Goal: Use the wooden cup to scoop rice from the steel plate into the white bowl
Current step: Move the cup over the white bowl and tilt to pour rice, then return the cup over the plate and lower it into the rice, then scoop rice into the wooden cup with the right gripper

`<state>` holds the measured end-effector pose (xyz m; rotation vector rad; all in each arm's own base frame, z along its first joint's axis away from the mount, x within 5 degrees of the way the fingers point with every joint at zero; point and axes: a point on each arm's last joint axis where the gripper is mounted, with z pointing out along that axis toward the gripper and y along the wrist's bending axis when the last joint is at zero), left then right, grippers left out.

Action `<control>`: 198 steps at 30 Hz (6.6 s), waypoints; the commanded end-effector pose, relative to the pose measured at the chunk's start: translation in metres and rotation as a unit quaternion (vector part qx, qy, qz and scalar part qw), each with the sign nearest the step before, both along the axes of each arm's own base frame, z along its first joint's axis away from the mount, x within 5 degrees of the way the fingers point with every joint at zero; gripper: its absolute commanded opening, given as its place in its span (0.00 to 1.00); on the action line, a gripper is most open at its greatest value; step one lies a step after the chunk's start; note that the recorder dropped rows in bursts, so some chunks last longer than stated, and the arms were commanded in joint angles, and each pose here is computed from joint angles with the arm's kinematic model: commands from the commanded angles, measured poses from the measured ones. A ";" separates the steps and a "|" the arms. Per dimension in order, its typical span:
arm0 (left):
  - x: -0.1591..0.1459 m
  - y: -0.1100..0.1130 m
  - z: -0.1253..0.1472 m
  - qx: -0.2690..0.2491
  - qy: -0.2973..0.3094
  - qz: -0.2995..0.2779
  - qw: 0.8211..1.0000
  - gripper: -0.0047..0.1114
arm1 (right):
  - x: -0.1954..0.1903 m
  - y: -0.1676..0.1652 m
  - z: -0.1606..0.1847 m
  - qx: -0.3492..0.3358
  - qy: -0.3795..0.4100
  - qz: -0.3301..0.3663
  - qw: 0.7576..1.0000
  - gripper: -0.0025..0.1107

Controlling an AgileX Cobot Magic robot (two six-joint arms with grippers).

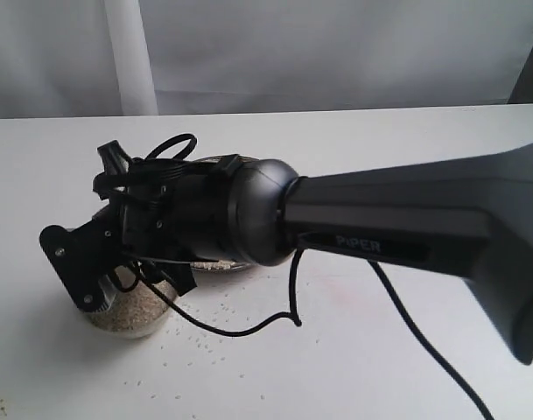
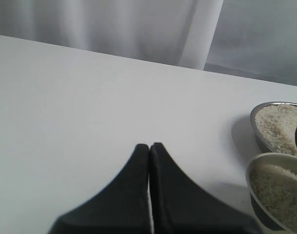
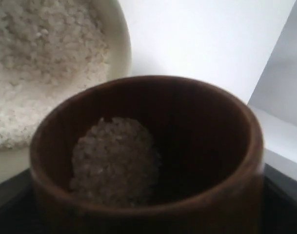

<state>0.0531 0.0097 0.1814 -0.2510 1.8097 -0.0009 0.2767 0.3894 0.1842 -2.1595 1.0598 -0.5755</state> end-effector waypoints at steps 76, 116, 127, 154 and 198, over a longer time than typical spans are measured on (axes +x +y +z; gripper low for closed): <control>0.000 0.000 0.002 0.001 -0.006 0.000 1.000 0.04 | 0.055 -0.073 0.054 0.064 -0.125 -0.195 0.971 0.02; 0.000 0.000 0.002 0.001 -0.006 0.000 1.000 0.04 | 0.150 -0.083 -0.050 -0.134 -0.188 -0.057 0.971 0.02; 0.000 0.000 0.002 0.001 -0.006 0.000 1.000 0.04 | 0.150 -0.083 -0.062 -0.139 -0.179 -0.054 0.972 0.02; 0.000 0.000 0.002 0.001 -0.006 0.000 1.000 0.04 | 0.124 -0.050 -0.072 -0.087 -0.143 -0.031 0.985 0.02; 0.000 0.000 0.002 0.001 -0.006 0.000 1.000 0.04 | 0.100 -0.034 -0.074 0.062 0.013 -0.131 0.989 0.02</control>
